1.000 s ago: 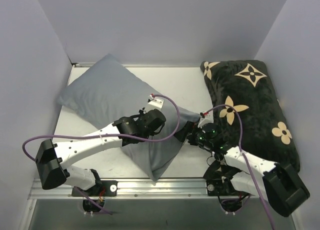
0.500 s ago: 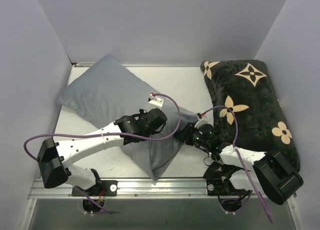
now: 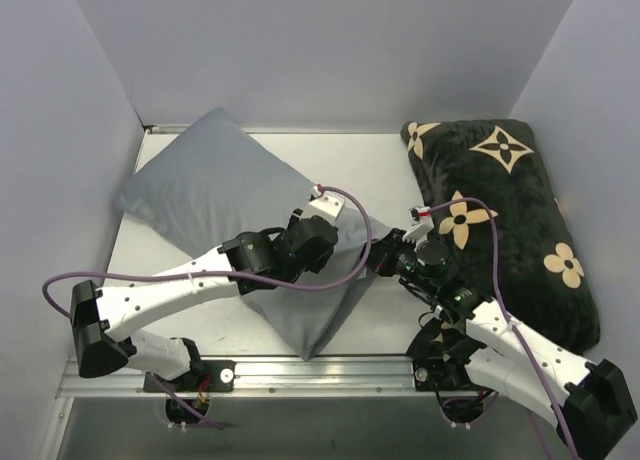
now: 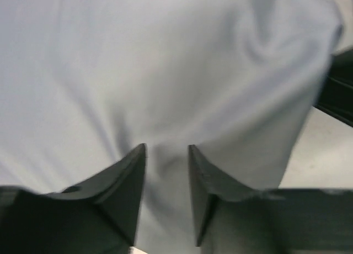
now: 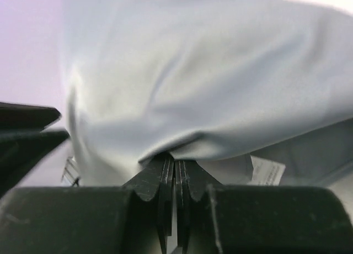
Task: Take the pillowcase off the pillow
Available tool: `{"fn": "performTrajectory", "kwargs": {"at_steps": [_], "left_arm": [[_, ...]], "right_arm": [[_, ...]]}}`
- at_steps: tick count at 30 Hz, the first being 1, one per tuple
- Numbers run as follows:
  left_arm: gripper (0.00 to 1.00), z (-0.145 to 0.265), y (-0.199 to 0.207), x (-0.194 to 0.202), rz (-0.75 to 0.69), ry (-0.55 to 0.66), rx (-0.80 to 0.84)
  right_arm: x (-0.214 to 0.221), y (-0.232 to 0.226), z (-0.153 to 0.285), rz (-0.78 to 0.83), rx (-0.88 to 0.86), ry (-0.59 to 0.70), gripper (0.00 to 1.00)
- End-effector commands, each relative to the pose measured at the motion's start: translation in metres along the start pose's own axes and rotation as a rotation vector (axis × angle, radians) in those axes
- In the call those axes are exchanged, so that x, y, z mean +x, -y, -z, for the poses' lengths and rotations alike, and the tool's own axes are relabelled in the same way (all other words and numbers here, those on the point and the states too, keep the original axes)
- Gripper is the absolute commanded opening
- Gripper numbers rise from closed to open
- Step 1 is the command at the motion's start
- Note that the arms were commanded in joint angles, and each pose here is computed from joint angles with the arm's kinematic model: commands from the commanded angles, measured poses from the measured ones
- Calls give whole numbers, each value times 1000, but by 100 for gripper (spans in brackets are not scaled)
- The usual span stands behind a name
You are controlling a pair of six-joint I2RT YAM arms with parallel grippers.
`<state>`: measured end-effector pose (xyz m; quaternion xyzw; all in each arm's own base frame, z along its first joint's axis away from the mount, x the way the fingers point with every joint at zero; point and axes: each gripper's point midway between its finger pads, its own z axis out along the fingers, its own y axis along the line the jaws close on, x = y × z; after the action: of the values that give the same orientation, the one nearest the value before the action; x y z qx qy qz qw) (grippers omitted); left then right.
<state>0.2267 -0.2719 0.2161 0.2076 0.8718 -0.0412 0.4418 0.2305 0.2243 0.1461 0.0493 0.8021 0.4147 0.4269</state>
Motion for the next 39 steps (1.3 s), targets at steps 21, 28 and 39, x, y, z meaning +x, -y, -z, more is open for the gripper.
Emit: {"fn": "performTrajectory", "kwargs": {"at_steps": [21,28,39], "left_arm": [[97,50,68,-18,-27,253,90],[88,39,71,5,-9,217,67],[34,37,61,16,-13,186,22]], "right_arm": [[-90,-115,22,57,-181,106,0],[-107,-129,28,71,-178,132,0],[-125,-142,31,113,-171,144,0]]}}
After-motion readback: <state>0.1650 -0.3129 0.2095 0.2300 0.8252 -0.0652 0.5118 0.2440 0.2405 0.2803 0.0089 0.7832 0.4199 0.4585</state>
